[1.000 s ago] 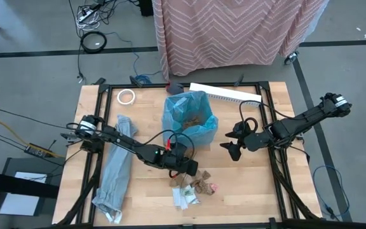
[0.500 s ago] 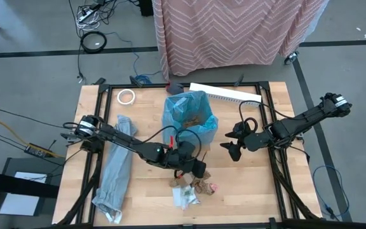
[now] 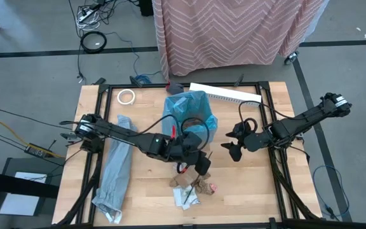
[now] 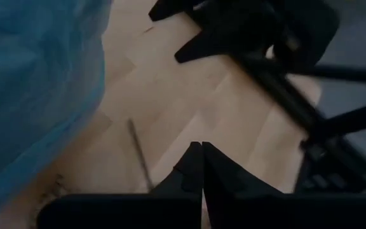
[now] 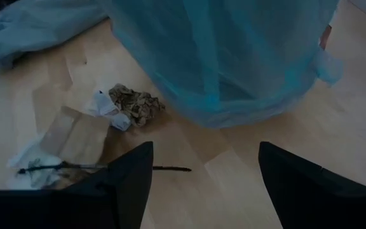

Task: Place trash/remove bag and relplace
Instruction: Put the black zip tie into the trash bin

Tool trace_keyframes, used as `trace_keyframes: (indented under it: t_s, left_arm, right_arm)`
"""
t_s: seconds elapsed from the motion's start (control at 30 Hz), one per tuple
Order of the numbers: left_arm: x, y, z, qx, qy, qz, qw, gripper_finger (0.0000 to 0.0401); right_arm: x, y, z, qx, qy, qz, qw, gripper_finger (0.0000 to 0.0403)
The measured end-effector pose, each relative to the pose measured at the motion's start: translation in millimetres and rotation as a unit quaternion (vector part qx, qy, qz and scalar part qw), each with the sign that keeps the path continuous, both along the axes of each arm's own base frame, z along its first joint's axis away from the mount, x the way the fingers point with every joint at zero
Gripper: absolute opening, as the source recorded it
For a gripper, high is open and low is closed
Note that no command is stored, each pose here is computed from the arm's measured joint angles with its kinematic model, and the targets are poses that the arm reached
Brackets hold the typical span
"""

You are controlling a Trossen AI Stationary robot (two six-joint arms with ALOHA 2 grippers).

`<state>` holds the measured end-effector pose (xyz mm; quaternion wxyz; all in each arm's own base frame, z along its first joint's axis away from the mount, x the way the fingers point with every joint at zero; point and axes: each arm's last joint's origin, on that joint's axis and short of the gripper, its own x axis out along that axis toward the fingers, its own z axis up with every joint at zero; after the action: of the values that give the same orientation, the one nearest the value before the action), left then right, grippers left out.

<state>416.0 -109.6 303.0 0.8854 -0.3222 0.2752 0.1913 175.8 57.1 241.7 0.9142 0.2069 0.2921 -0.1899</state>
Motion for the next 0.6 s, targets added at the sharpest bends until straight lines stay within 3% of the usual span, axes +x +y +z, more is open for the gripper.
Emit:
trace_keyframes:
  t_s: [0.07,0.17,0.37,0.5,0.6]
  left_arm:
    - [2,1,-6,0.015,0.016,-0.021,1.000,0.0020]
    - [4,0,-11,0.017,0.033,-0.070,0.997,0.0035]
    - [-9,-6,-5,-0.019,0.074,-0.165,0.983,0.0050]
    - [-25,-13,-1,-0.032,0.118,-0.195,0.973,0.0051]
    - [-32,-23,1,-0.030,0.125,-0.206,0.970,0.0051]
  right_arm:
    - [0,0,-1,-0.010,0.008,0.014,1.000,0.0276]
    - [-1,4,-2,-0.043,0.035,0.097,0.994,0.0282]
    - [6,15,-13,-0.136,0.091,0.260,0.952,0.0286]
    - [19,18,-27,-0.144,0.117,0.284,0.941,0.0285]
    - [30,23,-37,-0.116,0.119,0.266,0.950,0.0286]
